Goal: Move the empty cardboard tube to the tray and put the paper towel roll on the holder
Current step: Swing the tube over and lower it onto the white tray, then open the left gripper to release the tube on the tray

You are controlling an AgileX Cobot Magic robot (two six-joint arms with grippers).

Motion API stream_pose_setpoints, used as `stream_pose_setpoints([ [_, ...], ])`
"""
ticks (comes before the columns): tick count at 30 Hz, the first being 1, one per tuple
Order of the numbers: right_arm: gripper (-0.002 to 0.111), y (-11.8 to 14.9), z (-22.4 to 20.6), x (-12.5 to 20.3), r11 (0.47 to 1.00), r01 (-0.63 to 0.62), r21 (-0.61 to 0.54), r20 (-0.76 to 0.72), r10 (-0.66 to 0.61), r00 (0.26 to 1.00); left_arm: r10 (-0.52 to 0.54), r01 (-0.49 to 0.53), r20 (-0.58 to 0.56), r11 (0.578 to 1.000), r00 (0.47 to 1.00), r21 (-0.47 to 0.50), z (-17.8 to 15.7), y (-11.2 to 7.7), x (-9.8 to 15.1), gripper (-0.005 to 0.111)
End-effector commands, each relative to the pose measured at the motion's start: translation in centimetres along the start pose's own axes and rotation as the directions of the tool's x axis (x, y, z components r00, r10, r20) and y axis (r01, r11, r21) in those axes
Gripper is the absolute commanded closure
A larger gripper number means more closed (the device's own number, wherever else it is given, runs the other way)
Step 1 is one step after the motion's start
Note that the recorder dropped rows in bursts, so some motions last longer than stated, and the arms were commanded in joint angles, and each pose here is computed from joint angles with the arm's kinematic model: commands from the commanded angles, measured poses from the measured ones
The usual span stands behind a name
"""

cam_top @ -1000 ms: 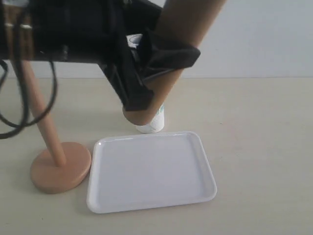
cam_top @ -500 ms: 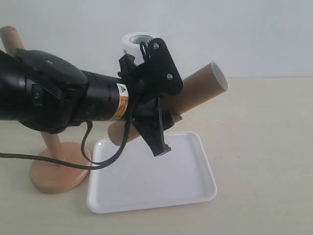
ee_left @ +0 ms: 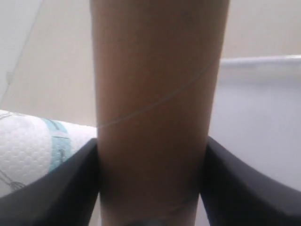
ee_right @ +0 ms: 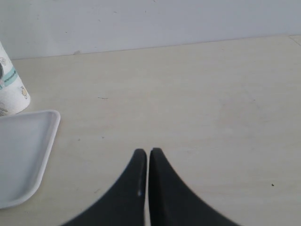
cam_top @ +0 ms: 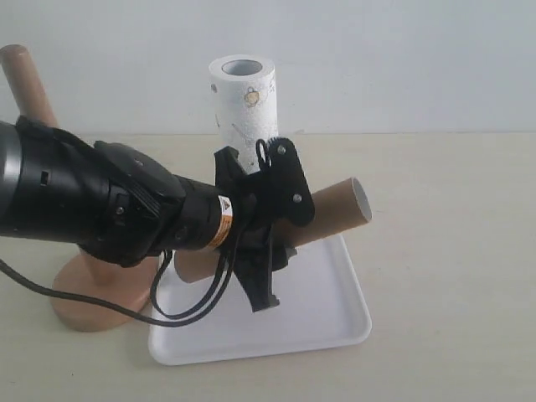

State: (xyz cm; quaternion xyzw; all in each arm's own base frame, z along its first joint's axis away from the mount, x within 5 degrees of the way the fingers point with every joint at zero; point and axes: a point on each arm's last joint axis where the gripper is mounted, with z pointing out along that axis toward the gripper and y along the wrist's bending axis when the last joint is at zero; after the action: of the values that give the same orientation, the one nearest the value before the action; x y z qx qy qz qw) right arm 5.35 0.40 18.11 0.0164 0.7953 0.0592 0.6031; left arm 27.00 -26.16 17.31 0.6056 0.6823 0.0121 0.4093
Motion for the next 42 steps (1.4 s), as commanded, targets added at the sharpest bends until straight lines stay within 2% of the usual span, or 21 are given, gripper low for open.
stream_pose_setpoints([
  [1,0.107,0.0,0.0,-0.1,1.0,0.0,0.0,0.018,0.0,1.0,0.082,-0.081,-0.058,0.996,0.995,0.025,1.1,-1.2,1.3,0.103],
  [15,0.107,0.0,0.0,-0.1,1.0,0.0,0.0,0.018,0.0,1.0,0.168,-0.163,-0.094,0.985,0.981,0.054,2.3,-1.9,2.3,0.103],
  [26,0.107,0.0,0.0,-0.1,1.0,0.0,0.0,0.018,0.0,1.0,0.143,-0.137,-0.057,0.985,0.988,0.103,2.3,-2.4,2.0,0.103],
  [30,0.107,0.0,0.0,-0.1,1.0,0.0,0.0,0.018,0.0,1.0,0.127,-0.119,-0.078,0.987,0.989,0.105,2.8,-2.7,2.4,0.103],
  [34,0.107,0.0,0.0,-0.1,1.0,0.0,0.0,0.018,0.0,1.0,0.139,-0.122,-0.145,0.986,0.98,0.115,4.3,-3.5,3.9,0.103],
  [42,0.107,0.0,0.0,-0.1,1.0,0.0,0.001,0.013,0.0,1.0,0.14,-0.126,-0.166,0.988,0.976,0.093,4.4,-3.4,4.1,0.103],
])
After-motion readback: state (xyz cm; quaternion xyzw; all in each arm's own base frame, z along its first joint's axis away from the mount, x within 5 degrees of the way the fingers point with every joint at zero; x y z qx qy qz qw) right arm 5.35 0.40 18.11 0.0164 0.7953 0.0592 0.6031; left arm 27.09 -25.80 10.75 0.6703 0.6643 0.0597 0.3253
